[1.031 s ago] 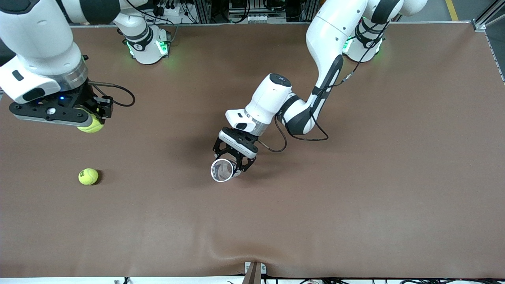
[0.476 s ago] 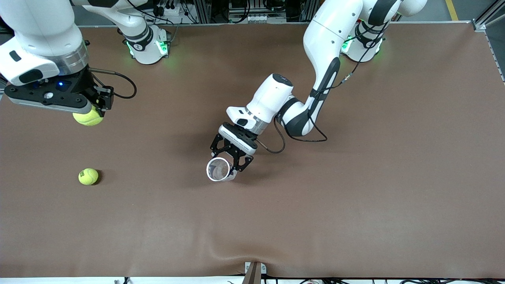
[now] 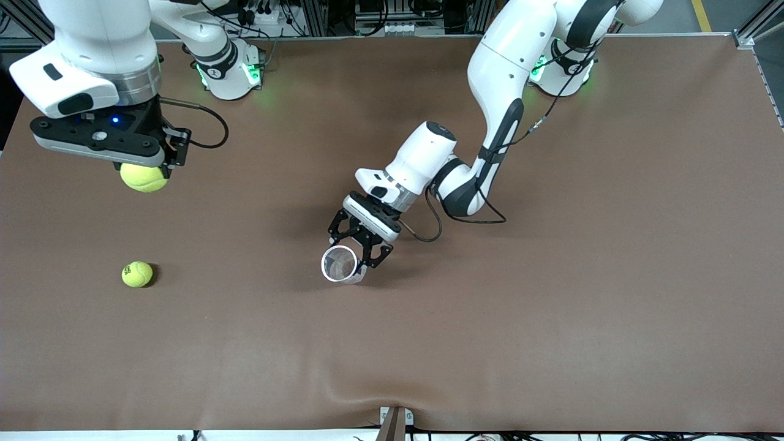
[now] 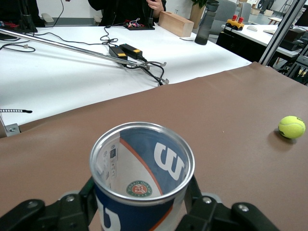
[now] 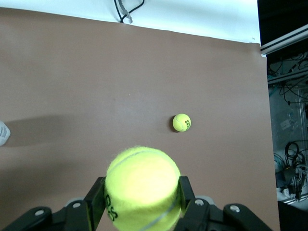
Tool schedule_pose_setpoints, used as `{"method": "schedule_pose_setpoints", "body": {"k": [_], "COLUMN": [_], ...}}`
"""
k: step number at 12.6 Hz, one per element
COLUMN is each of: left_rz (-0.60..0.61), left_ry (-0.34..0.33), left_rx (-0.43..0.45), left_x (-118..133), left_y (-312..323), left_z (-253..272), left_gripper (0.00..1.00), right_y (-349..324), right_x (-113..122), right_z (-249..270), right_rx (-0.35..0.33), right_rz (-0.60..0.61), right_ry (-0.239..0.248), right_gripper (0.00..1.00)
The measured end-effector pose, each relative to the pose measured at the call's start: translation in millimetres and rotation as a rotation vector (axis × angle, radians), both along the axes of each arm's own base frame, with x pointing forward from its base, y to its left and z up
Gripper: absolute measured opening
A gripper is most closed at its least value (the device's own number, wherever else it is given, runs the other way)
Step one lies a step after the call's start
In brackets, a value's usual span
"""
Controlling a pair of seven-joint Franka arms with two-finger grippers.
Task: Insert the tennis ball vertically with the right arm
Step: 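Carry the upright can to the table middle with the left gripper, then move the held ball over the can opening with the right gripper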
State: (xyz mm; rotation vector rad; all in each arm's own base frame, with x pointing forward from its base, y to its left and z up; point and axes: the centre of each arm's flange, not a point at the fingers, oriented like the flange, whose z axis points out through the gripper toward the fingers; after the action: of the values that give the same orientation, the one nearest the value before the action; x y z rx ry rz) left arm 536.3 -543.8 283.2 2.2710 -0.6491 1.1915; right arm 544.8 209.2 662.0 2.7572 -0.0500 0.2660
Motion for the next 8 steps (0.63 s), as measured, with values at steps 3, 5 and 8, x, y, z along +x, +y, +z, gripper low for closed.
{"method": "schedule_pose_setpoints", "body": {"k": [3, 5, 8], "left_rz": [-0.006, -0.008, -0.01], "left_ry": [-0.011, -0.014, -0.016], "left_rx": [-0.001, -0.005, -0.008], "left_x": [-0.2, -1.2, -1.7], "left_y": [0.7, 1.4, 1.7], "left_z": [-3.0, -9.5, -14.3], "left_gripper": [0.72, 0.72, 0.72], "right_y": [7.7, 19.8, 35.0], "right_x": [1.3, 2.9, 5.2], "right_z": [-5.7, -13.4, -26.7], "right_rx": [0.016, 0.033, 0.045], "right_rz": [-0.063, -0.096, -0.135], "right_ry": [-0.029, -0.054, -0.066], "right_gripper": [0.64, 0.64, 0.64]}}
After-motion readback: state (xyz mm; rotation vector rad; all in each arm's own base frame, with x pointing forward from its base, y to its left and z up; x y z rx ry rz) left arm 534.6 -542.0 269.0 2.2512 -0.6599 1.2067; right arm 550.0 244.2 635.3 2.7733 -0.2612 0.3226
